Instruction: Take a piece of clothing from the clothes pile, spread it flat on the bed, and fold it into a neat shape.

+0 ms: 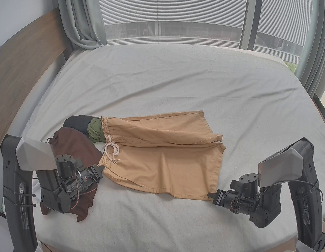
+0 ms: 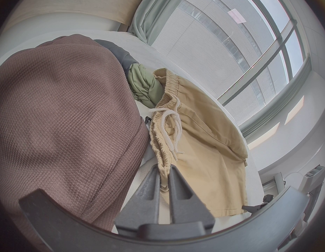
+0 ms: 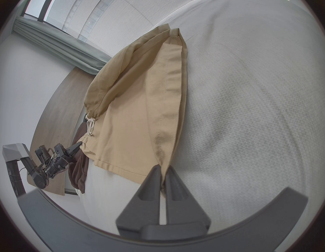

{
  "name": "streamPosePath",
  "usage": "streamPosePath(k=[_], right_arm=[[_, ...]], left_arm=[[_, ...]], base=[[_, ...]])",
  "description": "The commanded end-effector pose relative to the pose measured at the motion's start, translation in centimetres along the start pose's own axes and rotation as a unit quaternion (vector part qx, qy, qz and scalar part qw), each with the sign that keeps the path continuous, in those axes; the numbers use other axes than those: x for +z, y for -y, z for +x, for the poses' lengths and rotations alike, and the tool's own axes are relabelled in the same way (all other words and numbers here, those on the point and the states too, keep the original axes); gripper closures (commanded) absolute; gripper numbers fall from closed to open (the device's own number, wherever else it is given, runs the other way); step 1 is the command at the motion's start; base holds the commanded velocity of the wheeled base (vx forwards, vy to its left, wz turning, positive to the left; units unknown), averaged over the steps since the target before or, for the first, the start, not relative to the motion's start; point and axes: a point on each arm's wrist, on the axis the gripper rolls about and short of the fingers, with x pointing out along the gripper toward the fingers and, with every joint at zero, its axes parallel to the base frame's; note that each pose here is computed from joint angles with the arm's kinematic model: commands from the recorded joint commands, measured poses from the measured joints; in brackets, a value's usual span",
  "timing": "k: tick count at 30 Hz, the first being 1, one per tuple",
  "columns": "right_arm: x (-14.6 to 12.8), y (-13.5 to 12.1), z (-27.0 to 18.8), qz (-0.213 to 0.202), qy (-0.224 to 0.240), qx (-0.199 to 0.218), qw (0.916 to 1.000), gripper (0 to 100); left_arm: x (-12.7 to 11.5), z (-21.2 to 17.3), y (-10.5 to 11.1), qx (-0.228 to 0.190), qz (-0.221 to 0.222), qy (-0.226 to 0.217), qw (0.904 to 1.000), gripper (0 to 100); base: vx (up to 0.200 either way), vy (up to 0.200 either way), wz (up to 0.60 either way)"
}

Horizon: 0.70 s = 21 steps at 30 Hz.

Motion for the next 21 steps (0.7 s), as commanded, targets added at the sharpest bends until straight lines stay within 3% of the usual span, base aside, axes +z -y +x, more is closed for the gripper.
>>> streamPosePath(k=[1, 9, 15, 21], right_arm=[[0.0, 0.0, 0.0, 0.000, 0.002, 0.001, 1.0000, 100], [0.5, -0.6, -1.9, -0.001, 0.004, -0.003, 1.0000, 100], [0.9, -1.0, -3.8, 0.000, 0.004, -0.007, 1.0000, 100], [0.1, -0.7, -5.4, -0.006, -0.018, -0.022, 0.9996, 100]], left_arm=[[0.0, 0.0, 0.0, 0.000, 0.000, 0.000, 1.0000, 100], [1.0, -0.6, 0.1, -0.004, 0.000, 0.014, 0.9999, 100], [0.6, -3.0, 1.2, -0.012, -0.001, -0.010, 0.9999, 100], [-0.8, -5.8, 0.9, 0.003, -0.005, -0.048, 0.9989, 100]], base=[[0.000, 0.000, 0.00], [0.000, 0.000, 0.00], [0.000, 0.000, 0.00], [0.000, 0.000, 0.00]])
